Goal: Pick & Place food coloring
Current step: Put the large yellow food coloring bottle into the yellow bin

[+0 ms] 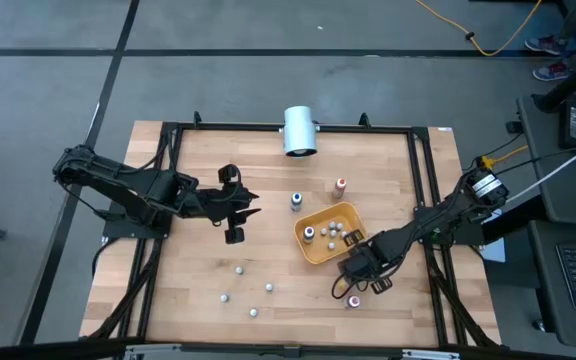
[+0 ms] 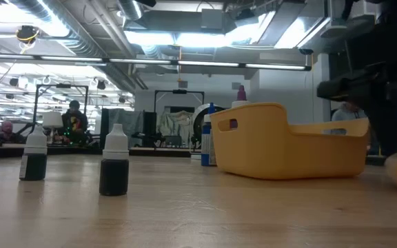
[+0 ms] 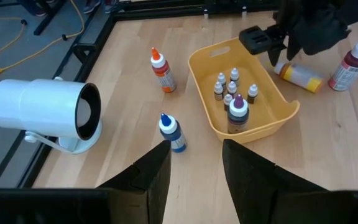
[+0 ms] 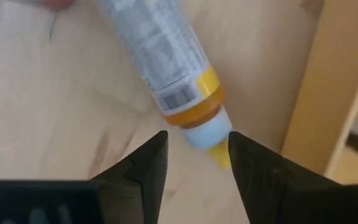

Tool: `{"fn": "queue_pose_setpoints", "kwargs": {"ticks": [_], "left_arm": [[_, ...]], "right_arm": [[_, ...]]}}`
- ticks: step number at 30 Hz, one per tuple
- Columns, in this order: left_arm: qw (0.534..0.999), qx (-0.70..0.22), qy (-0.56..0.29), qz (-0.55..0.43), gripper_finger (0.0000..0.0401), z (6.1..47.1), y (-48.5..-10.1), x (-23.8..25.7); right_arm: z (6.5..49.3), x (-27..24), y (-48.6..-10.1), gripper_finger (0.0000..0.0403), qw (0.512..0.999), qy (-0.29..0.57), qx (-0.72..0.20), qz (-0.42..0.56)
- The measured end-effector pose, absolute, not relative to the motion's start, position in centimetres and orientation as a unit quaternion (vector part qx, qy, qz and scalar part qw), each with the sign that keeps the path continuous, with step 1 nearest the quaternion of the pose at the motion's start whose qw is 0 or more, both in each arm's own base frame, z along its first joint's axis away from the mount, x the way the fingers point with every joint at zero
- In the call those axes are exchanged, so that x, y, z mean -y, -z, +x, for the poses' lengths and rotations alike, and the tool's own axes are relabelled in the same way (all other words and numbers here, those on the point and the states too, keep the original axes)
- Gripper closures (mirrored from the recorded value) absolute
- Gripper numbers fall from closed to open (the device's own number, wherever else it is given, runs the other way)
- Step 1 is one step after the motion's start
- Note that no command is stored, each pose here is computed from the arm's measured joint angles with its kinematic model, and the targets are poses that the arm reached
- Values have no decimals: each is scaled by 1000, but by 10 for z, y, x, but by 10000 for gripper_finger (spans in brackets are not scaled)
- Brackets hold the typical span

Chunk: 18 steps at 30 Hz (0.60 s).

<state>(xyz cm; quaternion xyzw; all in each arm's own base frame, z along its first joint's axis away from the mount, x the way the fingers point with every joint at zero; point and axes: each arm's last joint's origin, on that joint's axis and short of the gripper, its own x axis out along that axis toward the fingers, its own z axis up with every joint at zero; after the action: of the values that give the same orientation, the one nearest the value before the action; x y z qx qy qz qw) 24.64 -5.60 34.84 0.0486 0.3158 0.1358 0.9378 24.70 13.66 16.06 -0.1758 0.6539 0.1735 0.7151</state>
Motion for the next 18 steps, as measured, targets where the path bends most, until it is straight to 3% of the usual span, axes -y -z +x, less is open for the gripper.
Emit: {"fn": "queue_pose_setpoints", "kwargs": {"ticks": [18], "left_arm": [[938,-315,-142,41,260,247,-348,54]], "right_arm": [[246,-135,-147,246,732,-184,-628,-190]]}}
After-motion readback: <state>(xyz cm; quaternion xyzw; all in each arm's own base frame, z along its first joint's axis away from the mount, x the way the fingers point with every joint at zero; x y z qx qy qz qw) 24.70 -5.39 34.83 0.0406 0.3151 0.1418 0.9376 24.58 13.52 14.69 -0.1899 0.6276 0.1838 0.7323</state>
